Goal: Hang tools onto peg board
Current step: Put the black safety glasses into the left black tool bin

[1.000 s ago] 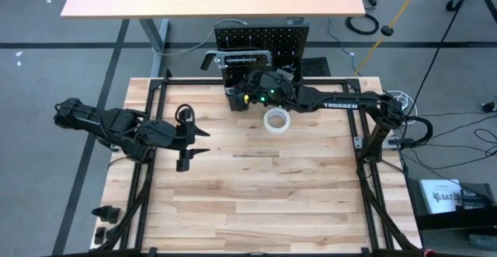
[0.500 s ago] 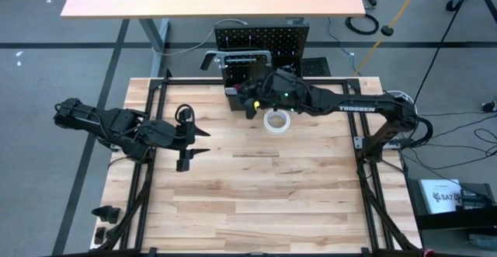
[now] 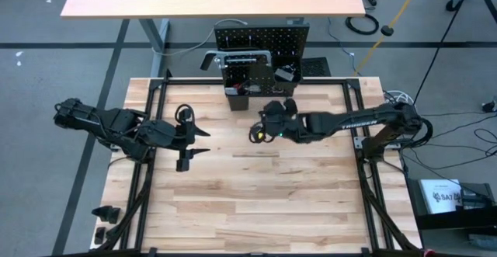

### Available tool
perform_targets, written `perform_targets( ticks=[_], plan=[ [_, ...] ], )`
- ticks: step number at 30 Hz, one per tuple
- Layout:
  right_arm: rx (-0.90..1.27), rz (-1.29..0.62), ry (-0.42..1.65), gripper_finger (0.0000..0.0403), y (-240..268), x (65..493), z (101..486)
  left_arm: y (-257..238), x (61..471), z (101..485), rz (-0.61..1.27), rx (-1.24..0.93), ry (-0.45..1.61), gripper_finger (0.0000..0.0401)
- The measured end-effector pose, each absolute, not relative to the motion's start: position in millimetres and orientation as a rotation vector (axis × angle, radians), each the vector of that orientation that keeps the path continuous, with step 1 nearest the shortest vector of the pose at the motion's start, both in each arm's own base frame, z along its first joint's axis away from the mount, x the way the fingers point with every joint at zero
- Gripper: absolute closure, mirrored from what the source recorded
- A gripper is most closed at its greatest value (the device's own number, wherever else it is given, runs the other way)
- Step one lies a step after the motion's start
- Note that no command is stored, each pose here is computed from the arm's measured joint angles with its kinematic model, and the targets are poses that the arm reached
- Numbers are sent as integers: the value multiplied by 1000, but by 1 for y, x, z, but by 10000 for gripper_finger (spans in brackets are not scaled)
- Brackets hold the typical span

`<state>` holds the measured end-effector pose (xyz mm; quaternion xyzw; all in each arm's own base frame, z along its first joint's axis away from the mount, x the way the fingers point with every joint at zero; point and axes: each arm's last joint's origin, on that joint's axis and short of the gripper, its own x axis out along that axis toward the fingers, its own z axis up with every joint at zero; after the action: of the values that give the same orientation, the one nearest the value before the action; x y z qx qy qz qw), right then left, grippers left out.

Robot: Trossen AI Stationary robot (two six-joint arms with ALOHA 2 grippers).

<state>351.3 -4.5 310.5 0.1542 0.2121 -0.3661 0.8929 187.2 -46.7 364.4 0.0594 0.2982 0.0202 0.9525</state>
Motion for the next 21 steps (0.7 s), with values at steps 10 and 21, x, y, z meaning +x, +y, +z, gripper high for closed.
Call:
perform_targets(
  ticks=[10,21],
  plan=[
    [414,-840,42,402,-13,323,238,-49,186,364,27,124,610,182],
    [419,-828,-206,403,-26,300,217,-50,186,364,24,126,608,182]
  ],
)
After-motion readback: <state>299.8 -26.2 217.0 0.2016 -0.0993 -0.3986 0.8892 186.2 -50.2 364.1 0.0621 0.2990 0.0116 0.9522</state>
